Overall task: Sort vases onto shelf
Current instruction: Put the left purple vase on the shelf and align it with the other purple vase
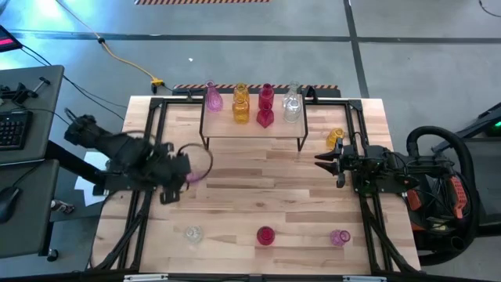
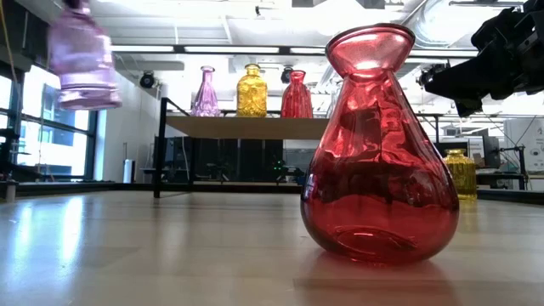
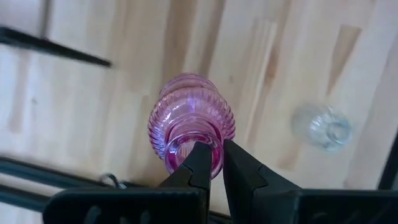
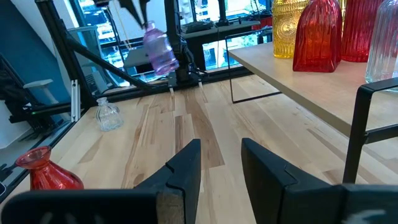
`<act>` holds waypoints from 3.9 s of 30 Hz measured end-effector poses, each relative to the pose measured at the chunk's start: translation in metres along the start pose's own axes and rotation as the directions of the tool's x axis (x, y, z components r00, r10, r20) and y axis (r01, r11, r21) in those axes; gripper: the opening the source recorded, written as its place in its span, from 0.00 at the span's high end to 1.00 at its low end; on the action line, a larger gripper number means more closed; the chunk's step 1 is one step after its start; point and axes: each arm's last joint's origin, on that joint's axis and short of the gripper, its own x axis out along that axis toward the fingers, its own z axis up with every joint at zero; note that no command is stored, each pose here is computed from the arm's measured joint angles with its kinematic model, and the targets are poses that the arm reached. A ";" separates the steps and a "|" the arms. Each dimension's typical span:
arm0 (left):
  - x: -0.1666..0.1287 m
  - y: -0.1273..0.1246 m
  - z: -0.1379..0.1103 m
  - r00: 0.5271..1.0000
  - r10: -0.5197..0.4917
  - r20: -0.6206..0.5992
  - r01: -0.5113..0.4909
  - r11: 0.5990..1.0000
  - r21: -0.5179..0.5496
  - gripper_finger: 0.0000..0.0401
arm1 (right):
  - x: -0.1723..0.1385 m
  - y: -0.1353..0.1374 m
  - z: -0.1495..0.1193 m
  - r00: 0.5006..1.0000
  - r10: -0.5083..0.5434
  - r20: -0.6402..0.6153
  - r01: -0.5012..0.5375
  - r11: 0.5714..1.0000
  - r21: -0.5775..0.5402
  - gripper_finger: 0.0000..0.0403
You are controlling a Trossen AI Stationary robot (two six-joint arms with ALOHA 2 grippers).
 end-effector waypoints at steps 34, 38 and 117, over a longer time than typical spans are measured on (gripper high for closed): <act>0.003 0.125 0.122 0.983 0.183 -0.004 -0.172 0.934 0.314 0.94 | 0.000 0.000 0.000 1.000 0.000 -0.001 0.000 1.000 0.000 0.76; 0.003 0.139 0.130 0.983 0.186 0.002 -0.177 0.934 0.311 0.94 | 0.000 0.000 0.000 1.000 0.000 -0.001 0.000 1.000 0.000 0.76; 0.011 0.189 0.126 0.988 0.151 -0.011 -0.145 0.962 0.232 0.87 | 0.000 0.000 0.000 1.000 0.000 -0.001 0.000 1.000 0.000 0.76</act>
